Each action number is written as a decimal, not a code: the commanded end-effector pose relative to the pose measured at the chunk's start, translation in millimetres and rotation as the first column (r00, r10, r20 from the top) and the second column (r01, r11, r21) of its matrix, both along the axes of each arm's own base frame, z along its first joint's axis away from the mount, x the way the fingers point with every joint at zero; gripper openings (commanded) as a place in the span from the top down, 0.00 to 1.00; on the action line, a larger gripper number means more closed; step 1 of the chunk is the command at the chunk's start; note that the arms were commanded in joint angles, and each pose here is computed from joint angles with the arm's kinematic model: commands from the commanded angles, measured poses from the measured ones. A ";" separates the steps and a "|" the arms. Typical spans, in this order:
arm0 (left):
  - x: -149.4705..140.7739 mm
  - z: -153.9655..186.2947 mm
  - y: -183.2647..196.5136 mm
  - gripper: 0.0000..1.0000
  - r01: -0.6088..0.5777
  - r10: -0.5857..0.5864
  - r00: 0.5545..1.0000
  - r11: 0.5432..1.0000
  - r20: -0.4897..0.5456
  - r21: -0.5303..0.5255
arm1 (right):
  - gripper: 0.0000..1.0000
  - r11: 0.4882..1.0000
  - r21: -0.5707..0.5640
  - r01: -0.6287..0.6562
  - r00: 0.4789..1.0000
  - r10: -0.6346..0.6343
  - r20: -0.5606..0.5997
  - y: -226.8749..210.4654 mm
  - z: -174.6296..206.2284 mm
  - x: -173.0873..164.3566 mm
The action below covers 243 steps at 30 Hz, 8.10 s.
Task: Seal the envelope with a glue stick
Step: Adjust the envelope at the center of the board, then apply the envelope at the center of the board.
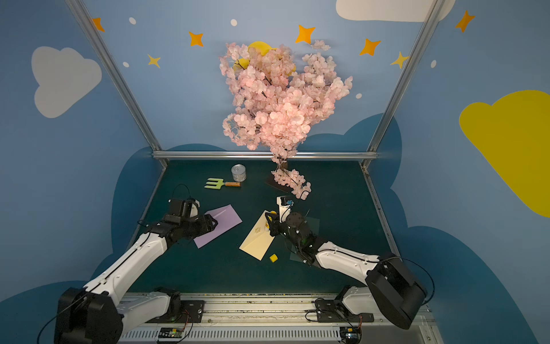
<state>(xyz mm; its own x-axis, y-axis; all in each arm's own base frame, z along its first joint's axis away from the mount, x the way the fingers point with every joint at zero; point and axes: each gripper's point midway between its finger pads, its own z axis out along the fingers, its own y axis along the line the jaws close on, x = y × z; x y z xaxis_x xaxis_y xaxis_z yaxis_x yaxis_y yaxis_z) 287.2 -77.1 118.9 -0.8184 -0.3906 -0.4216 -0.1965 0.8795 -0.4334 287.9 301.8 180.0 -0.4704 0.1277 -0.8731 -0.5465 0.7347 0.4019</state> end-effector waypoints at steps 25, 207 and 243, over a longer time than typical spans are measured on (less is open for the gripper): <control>58.7 -0.8 59.8 0.08 0.093 -0.090 0.995 0.990 -0.033 0.105 | 1.00 0.959 0.272 -0.082 0.995 0.095 -0.036 49.6 26.3 8.1; 11.6 -113.4 10.4 0.98 0.448 -0.321 0.800 0.881 -0.507 0.149 | 1.00 0.912 -0.098 -0.398 0.897 0.409 0.166 215.8 -95.6 -24.3; -1.7 -117.3 5.1 0.98 0.482 -0.379 0.751 0.874 -0.541 0.056 | 1.00 0.978 -0.131 -0.162 0.966 0.185 0.183 190.5 -106.8 74.9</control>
